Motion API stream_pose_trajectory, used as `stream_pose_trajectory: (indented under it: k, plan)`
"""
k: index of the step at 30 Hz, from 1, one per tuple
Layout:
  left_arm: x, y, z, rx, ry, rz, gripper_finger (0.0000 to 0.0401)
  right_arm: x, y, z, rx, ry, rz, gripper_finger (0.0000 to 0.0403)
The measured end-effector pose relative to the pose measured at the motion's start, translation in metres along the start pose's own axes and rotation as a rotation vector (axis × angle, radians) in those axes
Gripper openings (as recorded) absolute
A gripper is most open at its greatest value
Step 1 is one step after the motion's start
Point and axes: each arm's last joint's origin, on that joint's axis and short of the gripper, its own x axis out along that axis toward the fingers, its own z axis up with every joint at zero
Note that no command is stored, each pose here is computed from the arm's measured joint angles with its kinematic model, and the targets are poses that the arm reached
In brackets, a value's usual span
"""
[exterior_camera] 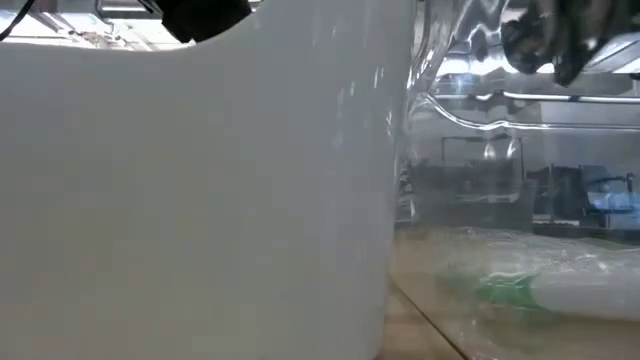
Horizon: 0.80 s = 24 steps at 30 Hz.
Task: Pick & Place Toothbrushes
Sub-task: Adjust the bins, then return to Home Position
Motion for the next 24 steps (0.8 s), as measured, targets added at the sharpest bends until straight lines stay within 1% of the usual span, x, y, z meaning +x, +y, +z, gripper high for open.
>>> stream_pose_trajectory:
  k: [2,4,7,11,13,15,19,21,24]
  plan:
    - [0.0,0.0,0.0,0.023,-0.005,0.017,0.0,-0.008,-0.006,-0.001,0.014,-0.028,-0.06,0.0]
    - [0.0,0.001,0.0,0.045,-0.003,0.034,0.0,-0.015,-0.016,-0.005,0.051,-0.011,-0.167,0.0]
    - [0.0,0.003,-0.001,0.074,-0.007,0.079,0.0,-0.02,-0.037,-0.016,0.159,0.085,-0.316,0.0]
    - [0.002,0.013,-0.004,0.082,0.043,0.132,0.0,-0.018,-0.064,-0.031,0.281,0.237,-0.405,0.0]
    - [0.004,0.021,-0.005,0.075,0.072,0.162,0.0,-0.012,-0.075,-0.036,0.314,0.258,-0.403,0.0]
    - [0.006,0.032,-0.006,0.058,0.085,0.194,0.0,-0.003,-0.085,-0.042,0.324,0.278,-0.375,0.0]
    - [0.013,0.064,-0.017,0.006,0.138,0.251,0.0,0.012,-0.104,-0.054,0.368,0.283,-0.333,0.0]
    - [0.015,0.08,-0.023,-0.03,0.168,0.262,0.0,0.016,-0.113,-0.061,0.395,0.303,-0.343,0.0]
    - [0.016,0.095,-0.032,-0.051,0.196,0.297,0.0,0.018,-0.125,-0.07,0.438,0.34,-0.363,0.0]
